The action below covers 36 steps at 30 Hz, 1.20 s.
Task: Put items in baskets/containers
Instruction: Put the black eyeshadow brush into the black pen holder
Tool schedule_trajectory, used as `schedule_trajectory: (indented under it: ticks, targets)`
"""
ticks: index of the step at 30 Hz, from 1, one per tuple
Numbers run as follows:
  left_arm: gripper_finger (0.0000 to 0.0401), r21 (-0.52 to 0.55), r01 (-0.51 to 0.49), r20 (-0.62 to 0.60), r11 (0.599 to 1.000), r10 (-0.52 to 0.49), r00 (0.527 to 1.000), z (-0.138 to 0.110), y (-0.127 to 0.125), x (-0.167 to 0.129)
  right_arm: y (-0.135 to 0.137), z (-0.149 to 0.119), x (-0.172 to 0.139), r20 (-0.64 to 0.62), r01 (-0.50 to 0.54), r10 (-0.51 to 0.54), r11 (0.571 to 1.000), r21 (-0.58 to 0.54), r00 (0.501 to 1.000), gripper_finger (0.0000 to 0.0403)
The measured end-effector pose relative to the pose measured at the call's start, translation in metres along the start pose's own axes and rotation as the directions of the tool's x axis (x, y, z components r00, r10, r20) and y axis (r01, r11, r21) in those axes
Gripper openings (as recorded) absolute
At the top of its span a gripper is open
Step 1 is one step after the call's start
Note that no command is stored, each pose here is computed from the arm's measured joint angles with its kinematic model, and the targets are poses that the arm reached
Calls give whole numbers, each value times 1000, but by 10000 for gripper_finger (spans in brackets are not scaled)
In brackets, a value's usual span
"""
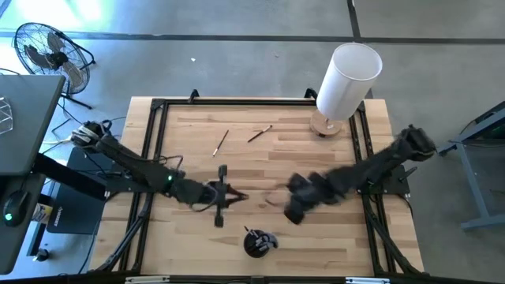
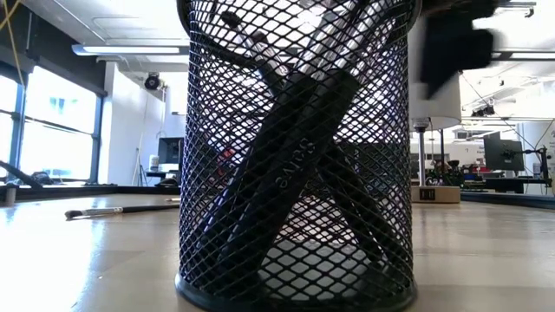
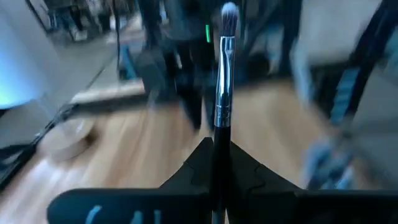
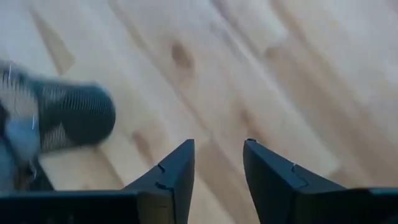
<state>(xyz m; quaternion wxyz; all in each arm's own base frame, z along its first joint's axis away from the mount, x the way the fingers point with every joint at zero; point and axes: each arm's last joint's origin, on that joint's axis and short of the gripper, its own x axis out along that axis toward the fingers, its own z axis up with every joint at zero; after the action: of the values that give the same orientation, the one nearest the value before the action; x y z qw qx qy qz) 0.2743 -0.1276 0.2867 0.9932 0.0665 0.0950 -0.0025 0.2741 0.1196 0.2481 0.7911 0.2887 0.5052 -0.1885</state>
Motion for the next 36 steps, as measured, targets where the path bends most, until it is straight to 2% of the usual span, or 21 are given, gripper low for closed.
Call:
schedule_trajectory:
  ticks: [3, 6, 9, 12, 16, 22, 31, 36]
  targets:
    - [7, -112, 6, 109, 994, 6, 994, 4, -18, 2, -9, -44, 0, 38, -26, 24, 998, 56, 999, 121]
    - [7, -206, 22, 199, 978, 20, 980, 3, -35, 8, -18, -80, 6, 76, -114, 106, 986, 121, 991, 114]
    - [7, -267, 40, 237, 963, 26, 971, -10, -58, 17, -23, -104, 15, 107, -233, 218, 960, 156, 970, 102]
    - [7, -345, 37, 286, 938, 68, 956, -27, -78, 28, -24, -118, 22, 146, -339, 317, 925, 171, 937, 84]
    - [7, -394, 27, 320, 919, 109, 941, -46, -100, 41, -25, -123, 26, 163, -412, 388, 897, 161, 907, 62]
    - [7, -357, 12, 276, 934, 93, 957, -64, -125, 66, -23, -122, 25, 152, -418, 400, 901, 117, 904, 39]
    - [72, -305, -39, 175, 952, 96, 980, -74, -134, 79, -23, -124, 25, 97, -424, 415, 899, 109, 905, 24]
    - [82, -305, -41, 175, 952, 99, 980, -70, -135, 81, -23, -124, 25, 93, -423, 416, 901, 91, 905, 24]
